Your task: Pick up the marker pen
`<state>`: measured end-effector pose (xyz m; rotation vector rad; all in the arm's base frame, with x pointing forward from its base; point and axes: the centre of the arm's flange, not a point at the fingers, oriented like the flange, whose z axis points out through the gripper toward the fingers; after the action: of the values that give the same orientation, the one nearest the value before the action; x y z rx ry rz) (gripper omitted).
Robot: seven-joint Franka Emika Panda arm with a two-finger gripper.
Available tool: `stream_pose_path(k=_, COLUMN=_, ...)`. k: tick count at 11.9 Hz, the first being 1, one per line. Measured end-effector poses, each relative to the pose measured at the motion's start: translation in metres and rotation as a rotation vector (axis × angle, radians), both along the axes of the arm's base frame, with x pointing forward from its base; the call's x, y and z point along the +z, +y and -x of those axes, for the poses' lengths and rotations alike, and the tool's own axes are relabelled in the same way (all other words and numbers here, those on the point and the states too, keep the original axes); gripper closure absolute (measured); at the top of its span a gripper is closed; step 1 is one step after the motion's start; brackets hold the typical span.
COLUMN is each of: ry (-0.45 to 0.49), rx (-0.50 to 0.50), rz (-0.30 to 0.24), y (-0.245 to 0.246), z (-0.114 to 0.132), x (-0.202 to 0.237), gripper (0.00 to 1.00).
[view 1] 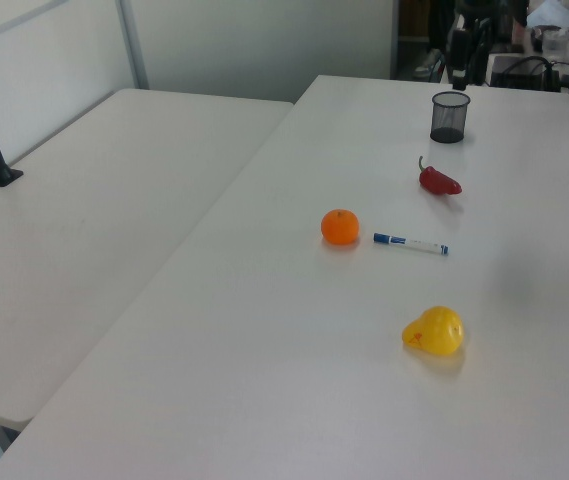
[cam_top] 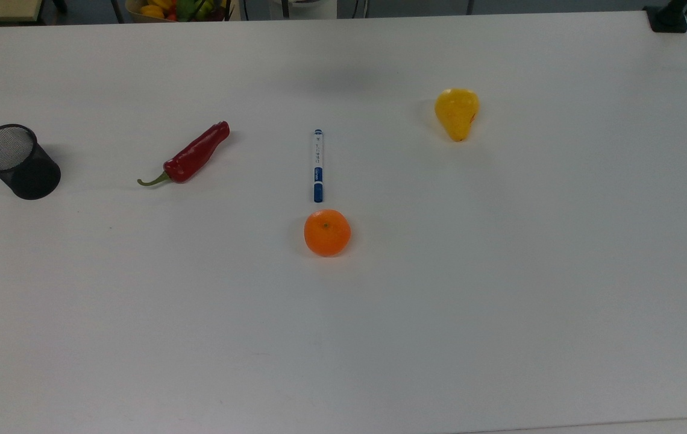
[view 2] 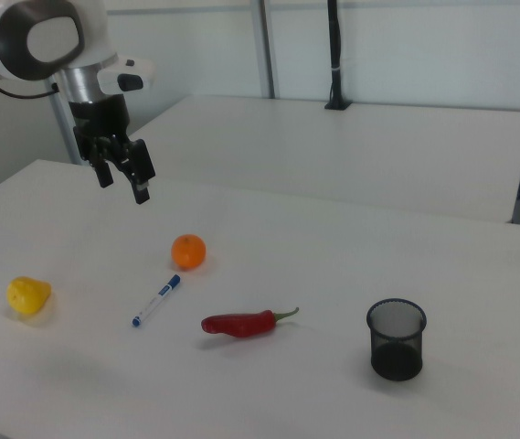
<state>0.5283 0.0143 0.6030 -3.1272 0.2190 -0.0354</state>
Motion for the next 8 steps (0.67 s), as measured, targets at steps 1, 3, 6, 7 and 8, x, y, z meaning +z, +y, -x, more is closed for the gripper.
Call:
stream_pose_path(k=1, ry=0.007, rx=0.0, rz=-0.006, y=0.0, z=0.005, x=0.006, gripper=0.0)
stream_pose_path(k=3, ry=0.009, rx=0.055, rz=-0.005, y=0.006, z=0.004, x=0.005, gripper=0.0)
stream_pose_path(k=6, ry=0.001, rx=0.204, rz=-0.004, y=-0.001, z=-0.01, x=-0.01, gripper=0.0)
stream_pose_path(k=7, ry=-0.015, rx=0.213, rz=-0.002, y=-0.002, z=-0.015, x=-0.013, gripper=0.0)
stream_pose_path(k=8, ry=-0.03, rx=0.215, rz=0.0, y=-0.002, z=-0.02, x=-0.014, gripper=0.0)
